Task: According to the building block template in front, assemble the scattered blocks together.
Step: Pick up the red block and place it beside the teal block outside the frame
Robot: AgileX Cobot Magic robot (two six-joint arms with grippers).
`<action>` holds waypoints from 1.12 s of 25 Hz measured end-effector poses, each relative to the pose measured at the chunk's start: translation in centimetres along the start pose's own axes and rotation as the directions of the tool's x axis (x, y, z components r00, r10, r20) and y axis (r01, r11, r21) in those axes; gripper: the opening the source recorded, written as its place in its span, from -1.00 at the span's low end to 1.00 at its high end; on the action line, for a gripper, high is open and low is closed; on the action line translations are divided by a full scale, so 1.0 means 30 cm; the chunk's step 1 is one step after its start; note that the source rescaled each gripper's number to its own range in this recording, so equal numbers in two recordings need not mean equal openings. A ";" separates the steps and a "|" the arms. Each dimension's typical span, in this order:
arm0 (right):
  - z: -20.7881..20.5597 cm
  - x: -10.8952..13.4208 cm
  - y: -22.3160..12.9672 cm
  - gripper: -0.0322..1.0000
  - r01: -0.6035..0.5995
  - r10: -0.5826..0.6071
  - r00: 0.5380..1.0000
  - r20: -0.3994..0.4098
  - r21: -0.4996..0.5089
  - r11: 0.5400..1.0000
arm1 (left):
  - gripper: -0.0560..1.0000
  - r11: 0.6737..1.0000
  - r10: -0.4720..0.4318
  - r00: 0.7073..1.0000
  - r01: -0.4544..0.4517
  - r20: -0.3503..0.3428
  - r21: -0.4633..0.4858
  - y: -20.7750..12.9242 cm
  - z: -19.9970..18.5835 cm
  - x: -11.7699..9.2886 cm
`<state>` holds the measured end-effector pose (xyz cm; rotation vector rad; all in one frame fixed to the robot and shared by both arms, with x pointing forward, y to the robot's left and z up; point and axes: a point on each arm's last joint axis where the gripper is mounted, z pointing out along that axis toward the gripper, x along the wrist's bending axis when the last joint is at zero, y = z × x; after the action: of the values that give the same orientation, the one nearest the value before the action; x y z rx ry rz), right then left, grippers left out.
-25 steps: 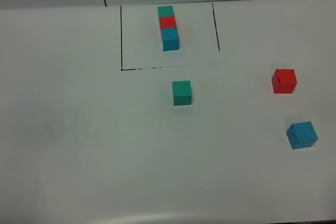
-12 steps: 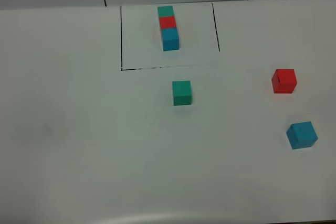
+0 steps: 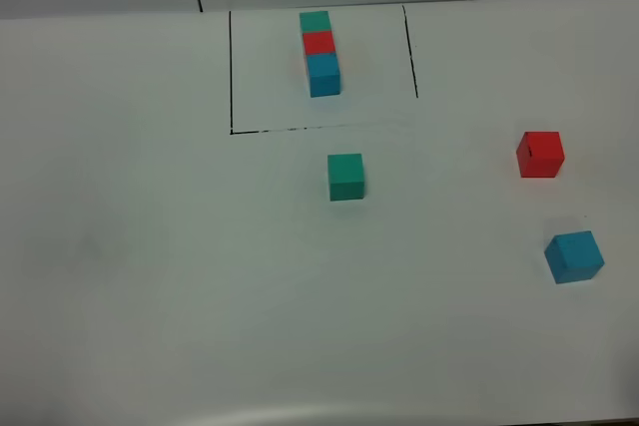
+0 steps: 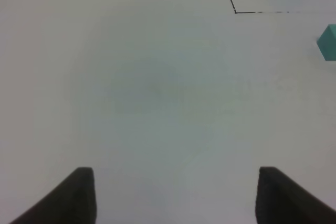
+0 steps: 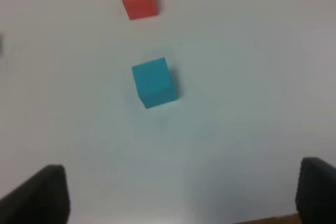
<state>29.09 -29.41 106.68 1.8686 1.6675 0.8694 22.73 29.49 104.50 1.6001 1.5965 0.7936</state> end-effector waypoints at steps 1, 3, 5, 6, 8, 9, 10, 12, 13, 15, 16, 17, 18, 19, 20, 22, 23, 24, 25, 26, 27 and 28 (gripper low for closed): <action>0.030 0.005 0.035 0.86 0.014 -0.014 1.000 0.006 0.044 0.999 | -0.17 1.000 0.000 1.000 0.000 0.000 0.000 0.000 0.000 0.000; 0.089 0.019 0.109 0.86 0.047 -0.048 0.999 0.006 0.109 0.993 | -0.17 1.000 0.000 1.000 0.000 0.000 0.000 0.000 0.000 0.000; 0.175 0.031 0.179 0.86 0.073 -0.075 0.997 0.002 0.182 0.981 | -0.18 1.000 0.000 1.000 0.000 0.000 0.000 0.000 0.000 0.000; 0.211 0.038 0.212 0.86 0.087 -0.088 0.996 -0.005 0.202 0.975 | -0.18 1.000 0.000 1.000 0.000 0.000 0.000 0.000 0.000 0.000; 0.312 0.050 0.272 0.86 0.098 -0.097 0.995 -0.018 0.247 0.964 | -0.18 1.000 0.000 1.000 0.000 0.000 0.000 0.000 0.000 0.000; 0.366 0.054 0.292 0.86 0.105 -0.102 0.995 -0.023 0.271 0.957 | -0.18 1.000 0.000 1.000 0.000 0.000 0.000 0.000 0.000 0.000; 0.407 0.058 0.312 0.86 0.109 -0.105 0.994 -0.029 0.286 0.952 | -0.18 1.000 0.000 1.000 0.000 0.000 0.000 0.000 0.000 0.000; 0.501 0.063 0.345 0.86 0.112 -0.107 0.994 -0.034 0.334 0.936 | -0.18 1.000 0.000 1.000 0.000 0.000 0.000 0.000 0.000 0.000; 0.537 0.069 0.364 0.86 0.122 -0.115 0.993 -0.039 0.348 0.930 | -0.18 1.000 0.000 1.000 0.000 0.000 0.000 0.000 0.000 0.000; 0.619 0.092 0.392 0.86 0.155 -0.144 0.988 -0.058 0.383 0.910 | -0.18 1.000 0.000 1.000 0.000 0.000 0.001 0.000 0.000 0.000; 0.658 0.111 0.398 0.86 0.176 -0.161 0.984 -0.072 0.403 0.898 | -0.18 1.000 0.000 1.000 0.000 0.000 0.001 0.000 0.000 0.000; 0.688 0.134 0.411 0.86 0.202 -0.182 0.979 -0.087 0.406 0.892 | -0.18 1.000 0.000 1.000 0.000 0.000 0.001 0.000 0.000 0.000; 0.725 0.153 0.421 0.86 0.224 -0.202 0.975 -0.098 0.413 0.883 | -0.18 1.000 0.000 1.000 0.000 0.000 0.001 0.000 0.000 0.000; 0.760 0.173 0.423 0.86 0.246 -0.221 0.969 -0.108 0.425 0.871 | -0.18 1.000 0.000 1.000 0.000 0.000 0.001 0.000 0.000 0.000; 0.787 0.192 0.435 0.86 0.264 -0.236 0.965 -0.118 0.425 0.866 | -0.18 1.000 0.000 1.000 0.000 0.000 0.001 0.000 0.000 0.000; 0.852 0.215 0.449 0.86 0.284 -0.255 0.959 -0.125 0.439 0.853 | -0.18 1.000 0.000 1.000 0.000 0.000 0.001 0.000 0.000 0.000; 0.884 0.222 0.450 0.86 0.287 -0.257 0.958 -0.127 0.451 0.845 | -0.18 1.000 0.000 1.000 0.000 0.000 0.001 0.000 0.000 0.000; 0.908 0.228 0.458 0.86 0.290 -0.260 0.957 -0.129 0.455 0.842 | -0.18 1.000 0.000 1.000 0.000 0.000 0.001 0.000 0.000 0.000; 0.936 0.233 0.462 0.86 0.291 -0.261 0.956 -0.130 0.465 0.836 | -0.18 1.000 0.000 1.000 0.000 0.000 0.001 0.000 0.000 0.000; 0.963 0.235 0.461 0.86 0.291 -0.261 0.957 -0.130 0.478 0.829 | -0.18 1.000 0.000 1.000 0.000 0.000 0.001 0.000 0.000 0.000; 0.988 0.238 0.465 0.86 0.292 -0.262 0.956 -0.131 0.485 0.824 | -0.18 1.000 0.000 1.000 0.000 0.000 0.001 0.000 0.000 0.000; 1.007 0.242 0.473 0.86 0.293 -0.263 0.956 -0.132 0.487 0.823 | -0.18 1.000 0.000 1.000 0.000 0.000 0.001 0.000 0.000 0.000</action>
<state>61.21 -22.49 97.38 1.8433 2.3041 0.3883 22.72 29.49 104.49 1.6008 1.5971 0.7930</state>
